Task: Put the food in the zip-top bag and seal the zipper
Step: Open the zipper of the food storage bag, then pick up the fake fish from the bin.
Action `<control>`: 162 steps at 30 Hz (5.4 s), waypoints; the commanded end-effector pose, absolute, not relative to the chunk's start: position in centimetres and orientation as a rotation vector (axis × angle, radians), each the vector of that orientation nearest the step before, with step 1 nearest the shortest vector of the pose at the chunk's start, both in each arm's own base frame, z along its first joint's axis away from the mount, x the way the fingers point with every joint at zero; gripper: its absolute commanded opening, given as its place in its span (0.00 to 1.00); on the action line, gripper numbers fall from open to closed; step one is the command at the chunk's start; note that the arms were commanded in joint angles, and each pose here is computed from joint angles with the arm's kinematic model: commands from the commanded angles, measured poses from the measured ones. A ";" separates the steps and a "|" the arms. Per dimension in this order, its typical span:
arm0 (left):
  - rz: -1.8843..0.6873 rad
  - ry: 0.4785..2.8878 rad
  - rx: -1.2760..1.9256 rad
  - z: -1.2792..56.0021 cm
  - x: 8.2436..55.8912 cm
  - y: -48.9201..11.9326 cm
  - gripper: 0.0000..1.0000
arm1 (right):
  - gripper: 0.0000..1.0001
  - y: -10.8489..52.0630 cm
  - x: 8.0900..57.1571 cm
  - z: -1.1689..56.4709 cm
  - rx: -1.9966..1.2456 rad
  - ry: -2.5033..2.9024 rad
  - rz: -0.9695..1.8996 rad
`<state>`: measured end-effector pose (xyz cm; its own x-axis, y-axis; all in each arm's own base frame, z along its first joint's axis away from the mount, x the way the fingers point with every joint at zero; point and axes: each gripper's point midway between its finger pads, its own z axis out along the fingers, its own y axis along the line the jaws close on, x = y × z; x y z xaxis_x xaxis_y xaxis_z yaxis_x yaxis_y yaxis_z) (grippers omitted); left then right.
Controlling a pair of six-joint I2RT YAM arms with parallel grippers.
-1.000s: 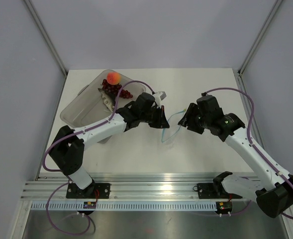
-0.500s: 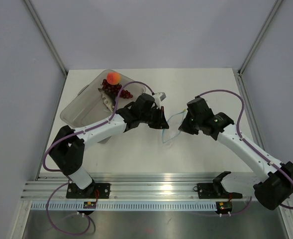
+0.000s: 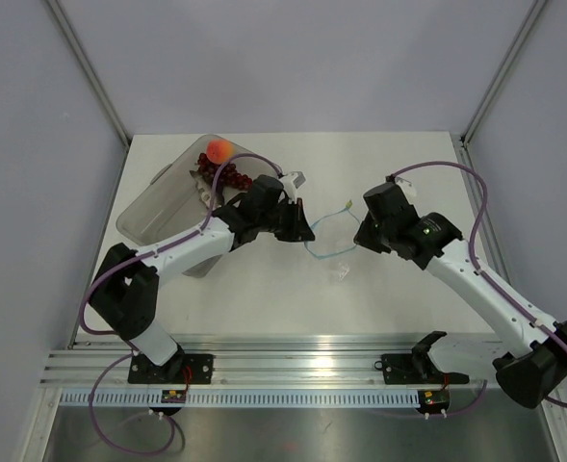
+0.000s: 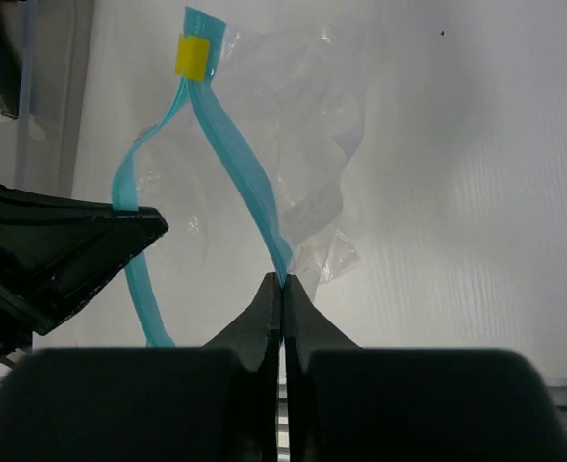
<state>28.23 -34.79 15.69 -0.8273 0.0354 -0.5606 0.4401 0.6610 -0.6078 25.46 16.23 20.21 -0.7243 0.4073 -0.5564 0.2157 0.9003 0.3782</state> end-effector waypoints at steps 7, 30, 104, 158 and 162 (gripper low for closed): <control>-0.986 2.371 0.372 14.0 29.7 -31.3 0.00 | 0.00 18.6 28.4 19.7 0.361 2.403 0.308; -0.552 2.336 0.096 19.4 35.7 -20.4 0.80 | 0.00 23.4 30.9 17.6 0.195 2.491 0.337; -0.126 2.477 -0.585 11.7 40.3 -3.3 0.37 | 0.00 23.8 29.8 16.5 0.123 2.560 0.355; -0.407 2.576 -0.935 2.9 42.2 0.2 0.38 | 0.00 23.1 28.5 15.5 0.113 2.604 0.336; -0.369 2.529 -0.904 5.4 42.4 0.8 0.18 | 0.00 23.2 28.6 15.4 0.117 2.610 0.338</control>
